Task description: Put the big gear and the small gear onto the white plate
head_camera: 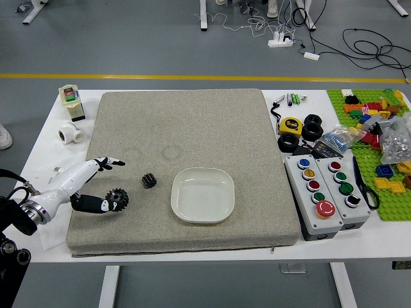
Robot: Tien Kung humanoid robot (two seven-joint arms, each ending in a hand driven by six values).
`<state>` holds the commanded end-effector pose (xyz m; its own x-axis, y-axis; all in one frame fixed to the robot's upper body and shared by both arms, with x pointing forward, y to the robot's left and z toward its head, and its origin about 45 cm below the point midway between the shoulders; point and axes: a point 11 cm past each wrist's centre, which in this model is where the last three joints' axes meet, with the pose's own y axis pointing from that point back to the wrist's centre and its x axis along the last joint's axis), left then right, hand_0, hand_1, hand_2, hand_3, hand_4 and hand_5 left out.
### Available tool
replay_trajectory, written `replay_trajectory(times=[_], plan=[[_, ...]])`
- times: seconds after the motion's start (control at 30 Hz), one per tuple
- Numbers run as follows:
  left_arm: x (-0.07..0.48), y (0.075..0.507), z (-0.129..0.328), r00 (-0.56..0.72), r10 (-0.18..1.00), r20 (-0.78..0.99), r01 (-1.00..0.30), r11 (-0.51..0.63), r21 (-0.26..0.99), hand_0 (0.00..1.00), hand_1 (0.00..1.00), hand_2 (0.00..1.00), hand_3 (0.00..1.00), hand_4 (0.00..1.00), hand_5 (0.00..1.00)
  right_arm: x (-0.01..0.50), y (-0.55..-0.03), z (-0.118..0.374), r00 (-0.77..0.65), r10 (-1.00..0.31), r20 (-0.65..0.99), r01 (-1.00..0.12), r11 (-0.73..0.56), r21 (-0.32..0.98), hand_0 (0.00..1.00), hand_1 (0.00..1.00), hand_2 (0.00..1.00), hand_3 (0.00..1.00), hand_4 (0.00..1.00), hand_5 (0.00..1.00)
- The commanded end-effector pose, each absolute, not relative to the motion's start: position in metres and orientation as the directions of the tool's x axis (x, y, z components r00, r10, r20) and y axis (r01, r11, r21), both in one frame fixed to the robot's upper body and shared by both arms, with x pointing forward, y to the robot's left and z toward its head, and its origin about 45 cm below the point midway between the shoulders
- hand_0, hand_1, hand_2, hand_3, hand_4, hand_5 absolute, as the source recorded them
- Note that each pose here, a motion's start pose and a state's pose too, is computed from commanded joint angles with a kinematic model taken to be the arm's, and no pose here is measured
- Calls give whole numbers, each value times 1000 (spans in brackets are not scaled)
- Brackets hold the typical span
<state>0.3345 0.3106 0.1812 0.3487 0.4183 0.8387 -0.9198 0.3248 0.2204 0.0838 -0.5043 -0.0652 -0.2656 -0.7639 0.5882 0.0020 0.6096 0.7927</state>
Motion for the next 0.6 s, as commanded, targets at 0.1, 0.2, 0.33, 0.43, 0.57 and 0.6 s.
replay_trajectory(times=[0.1,0.2,0.33,0.43,0.57,0.6], plan=[[334,311,178,361,418,833,-916,324,234,685,748,810,840,900,182,84,-504,-65,-264,-764,589,2,610,793,601,610,699,554,756,663],[333,311,174,371,418,829,-914,323,246,668,718,774,798,869,136,83,-504,-65,-263,-764,589,2,610,793,602,609,699,554,756,661],[333,314,168,382,421,823,-913,311,265,668,718,774,798,869,136,83,-504,-65,-261,-765,589,3,610,793,602,609,699,554,756,661],[332,316,164,393,422,817,-910,306,279,594,667,702,677,827,133,83,-504,-65,-261,-765,589,3,610,793,602,610,700,554,756,661],[331,316,160,403,421,813,-907,304,292,476,548,570,616,691,93,83,-505,-65,-263,-764,589,3,610,793,602,610,699,555,756,661],[331,316,160,402,421,813,-907,303,292,476,548,570,616,691,93,83,-505,-65,-263,-764,589,2,610,793,602,610,699,555,756,661]])
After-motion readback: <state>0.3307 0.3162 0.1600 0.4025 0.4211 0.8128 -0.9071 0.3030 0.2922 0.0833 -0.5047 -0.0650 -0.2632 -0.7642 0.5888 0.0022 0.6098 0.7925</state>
